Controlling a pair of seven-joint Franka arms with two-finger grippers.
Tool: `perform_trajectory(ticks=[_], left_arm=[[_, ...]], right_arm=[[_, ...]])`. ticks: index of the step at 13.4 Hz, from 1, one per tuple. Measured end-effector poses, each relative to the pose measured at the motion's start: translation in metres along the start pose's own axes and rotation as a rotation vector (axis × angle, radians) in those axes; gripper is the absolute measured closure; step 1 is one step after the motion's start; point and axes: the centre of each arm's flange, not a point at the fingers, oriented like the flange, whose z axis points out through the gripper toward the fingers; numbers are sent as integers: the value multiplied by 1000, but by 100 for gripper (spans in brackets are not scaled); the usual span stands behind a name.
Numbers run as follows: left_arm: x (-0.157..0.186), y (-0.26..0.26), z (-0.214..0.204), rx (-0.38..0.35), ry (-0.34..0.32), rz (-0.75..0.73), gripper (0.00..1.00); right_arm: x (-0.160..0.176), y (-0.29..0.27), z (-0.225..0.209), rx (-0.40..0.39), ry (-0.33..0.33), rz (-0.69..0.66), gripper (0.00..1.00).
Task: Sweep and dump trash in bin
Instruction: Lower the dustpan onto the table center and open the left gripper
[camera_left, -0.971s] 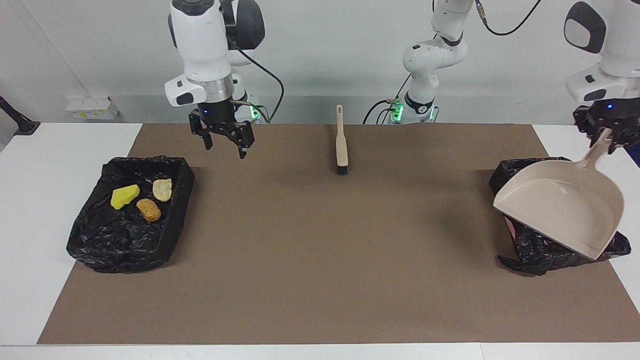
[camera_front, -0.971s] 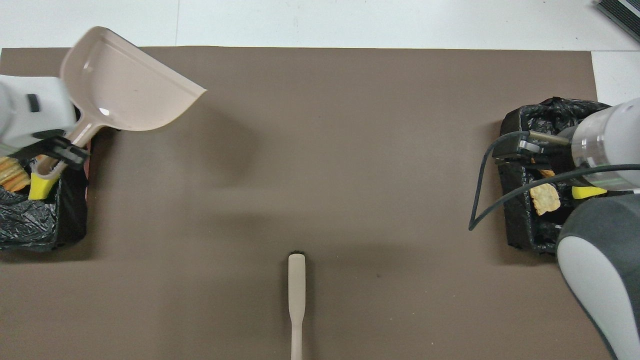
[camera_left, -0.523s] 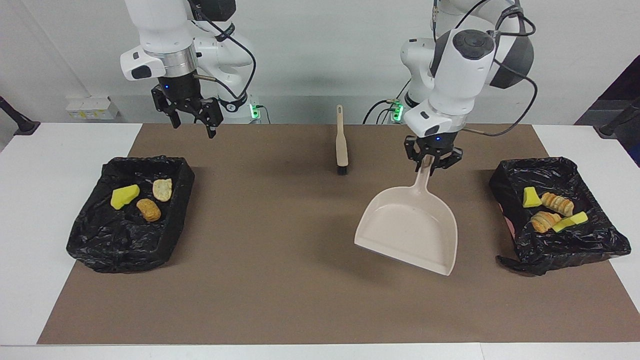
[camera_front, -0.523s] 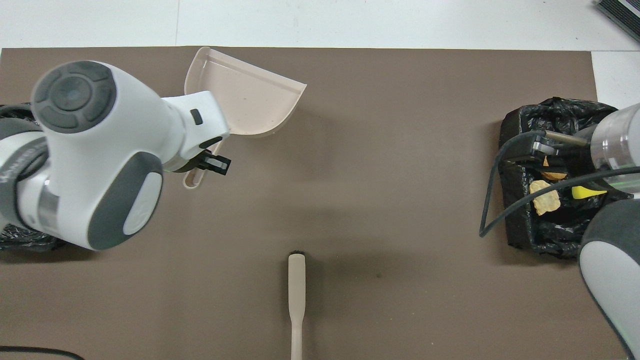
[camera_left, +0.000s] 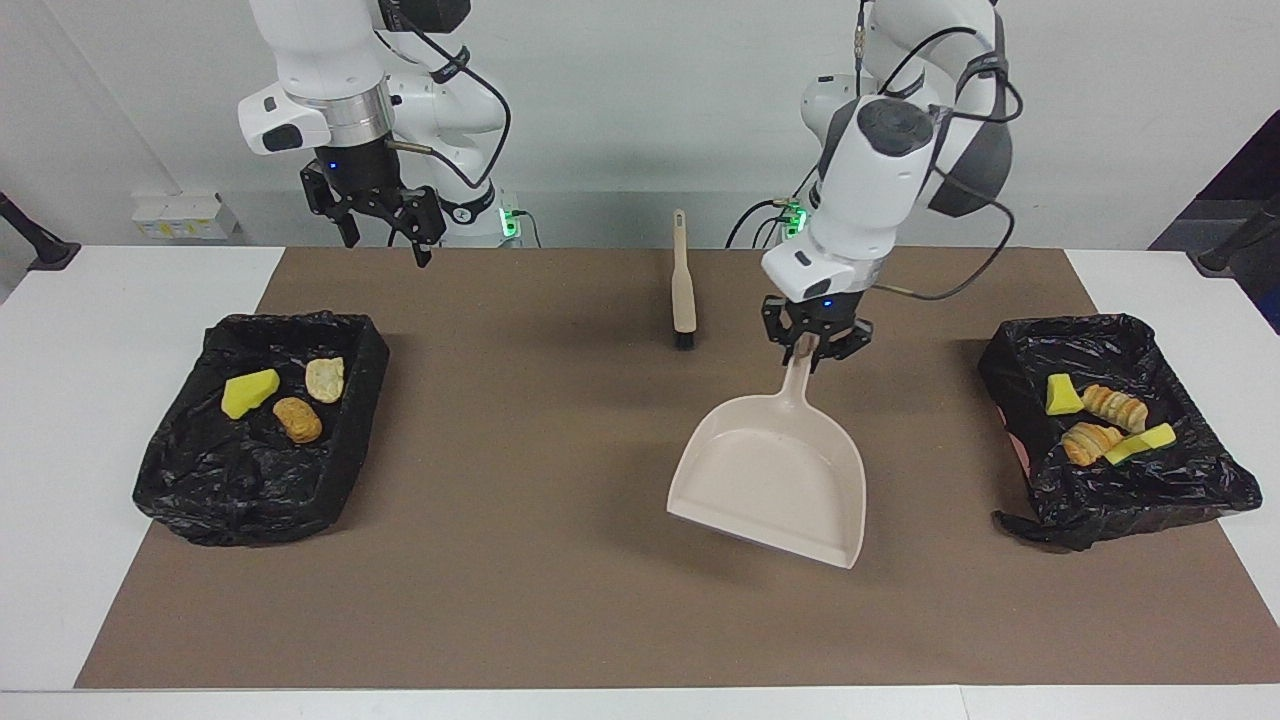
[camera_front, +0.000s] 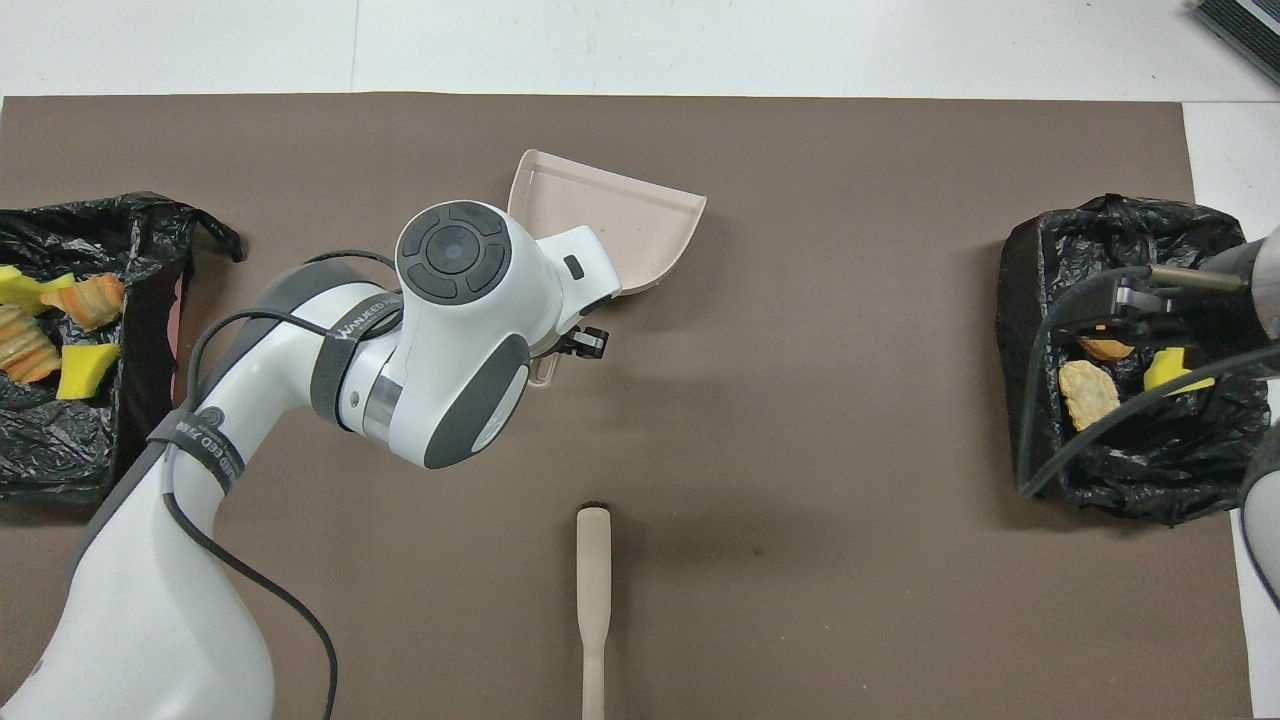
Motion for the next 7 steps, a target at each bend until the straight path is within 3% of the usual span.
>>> perform_trajectory(ticks=[2,7], left_arm=[[3,2,6,-8,21,-59,67],[-12,32,37,-6,-14,-155,67]], right_arm=[[7,-1,-1,5,4,-18,0],[17,-4,11,26,-35,-133,0]])
